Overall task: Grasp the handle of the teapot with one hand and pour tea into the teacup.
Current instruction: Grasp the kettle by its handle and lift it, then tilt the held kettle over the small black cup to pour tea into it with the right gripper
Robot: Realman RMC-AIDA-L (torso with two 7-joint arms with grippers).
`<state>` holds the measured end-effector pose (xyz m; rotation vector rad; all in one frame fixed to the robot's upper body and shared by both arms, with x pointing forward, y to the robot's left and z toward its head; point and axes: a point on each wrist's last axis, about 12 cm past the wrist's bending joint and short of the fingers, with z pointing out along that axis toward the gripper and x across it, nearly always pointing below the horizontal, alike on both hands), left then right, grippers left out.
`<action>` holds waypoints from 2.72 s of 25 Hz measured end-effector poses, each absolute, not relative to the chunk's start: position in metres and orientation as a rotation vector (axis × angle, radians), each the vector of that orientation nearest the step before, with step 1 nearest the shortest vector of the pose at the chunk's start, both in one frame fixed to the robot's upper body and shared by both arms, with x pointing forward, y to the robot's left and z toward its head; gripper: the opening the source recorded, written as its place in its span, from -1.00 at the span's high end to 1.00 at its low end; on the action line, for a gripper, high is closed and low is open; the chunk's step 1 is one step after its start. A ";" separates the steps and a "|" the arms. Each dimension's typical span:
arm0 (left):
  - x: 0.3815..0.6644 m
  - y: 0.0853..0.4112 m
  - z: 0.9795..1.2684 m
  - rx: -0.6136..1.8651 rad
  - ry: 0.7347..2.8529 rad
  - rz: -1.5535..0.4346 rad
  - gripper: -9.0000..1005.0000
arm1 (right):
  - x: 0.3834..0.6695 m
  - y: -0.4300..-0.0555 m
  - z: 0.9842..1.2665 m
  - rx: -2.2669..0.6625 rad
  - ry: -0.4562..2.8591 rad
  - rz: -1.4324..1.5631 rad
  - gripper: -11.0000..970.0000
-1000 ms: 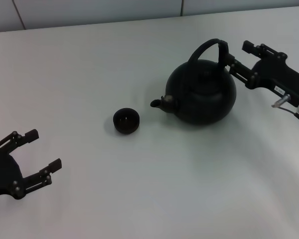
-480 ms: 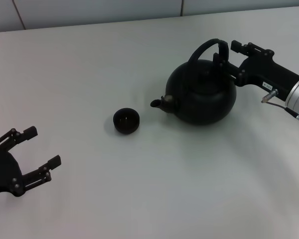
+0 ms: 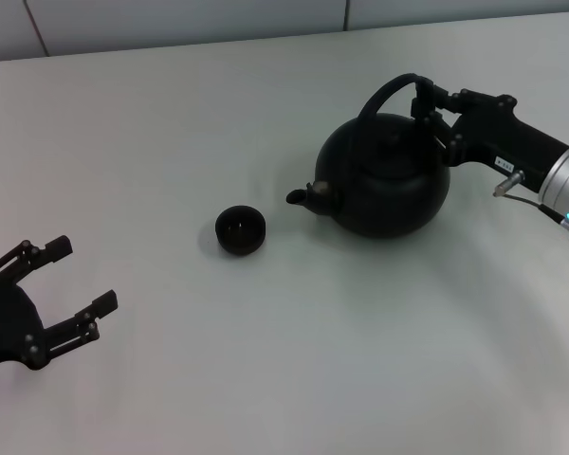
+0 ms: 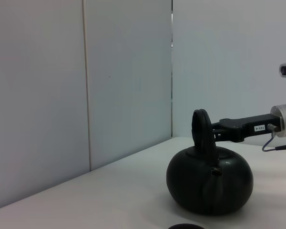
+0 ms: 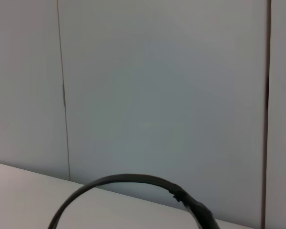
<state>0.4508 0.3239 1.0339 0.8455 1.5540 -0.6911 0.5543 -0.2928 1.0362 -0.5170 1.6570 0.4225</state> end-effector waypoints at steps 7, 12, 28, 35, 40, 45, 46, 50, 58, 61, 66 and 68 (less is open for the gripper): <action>0.450 0.324 1.034 0.845 1.555 -0.691 -0.69 | 0.557 -0.290 1.038 -0.522 1.652 0.423 0.70; 0.449 0.325 1.033 0.842 1.558 -0.691 -0.69 | 0.558 -0.290 1.042 -0.486 1.621 0.440 0.77; 0.447 0.325 1.032 0.837 1.560 -0.694 -0.69 | 0.584 -0.275 1.059 -0.519 1.605 0.473 0.81; 0.447 0.325 1.032 0.838 1.560 -0.694 -0.69 | 0.592 -0.271 1.065 -0.617 1.598 0.440 0.81; 0.447 0.324 1.032 0.838 1.559 -0.694 -0.69 | 0.599 -0.267 1.073 -0.727 1.553 0.393 0.81; 0.448 0.323 1.032 0.835 1.557 -0.703 -0.69 | 0.605 -0.261 1.080 -0.843 1.508 0.352 0.81; 0.448 0.323 1.032 0.835 1.558 -0.702 -0.69 | 0.607 -0.258 1.082 -0.873 1.489 0.337 0.81; 0.449 0.322 1.032 0.836 1.558 -0.701 -0.69 | 0.612 -0.253 1.087 -0.916 1.458 0.318 0.81; 0.453 0.321 1.034 0.836 1.550 -0.696 -0.69 | 0.616 -0.247 1.092 -1.020 1.412 0.274 0.81; 0.453 0.321 1.034 0.836 1.549 -0.696 -0.69 | 0.616 -0.246 1.092 -1.047 1.390 0.251 0.81; 0.453 0.321 1.034 0.835 1.549 -0.695 -0.69 | 0.618 -0.244 1.094 -1.073 1.365 0.224 0.81; 0.453 0.321 1.034 0.835 1.549 -0.695 -0.69 | 0.619 -0.243 1.095 -1.082 1.356 0.217 0.81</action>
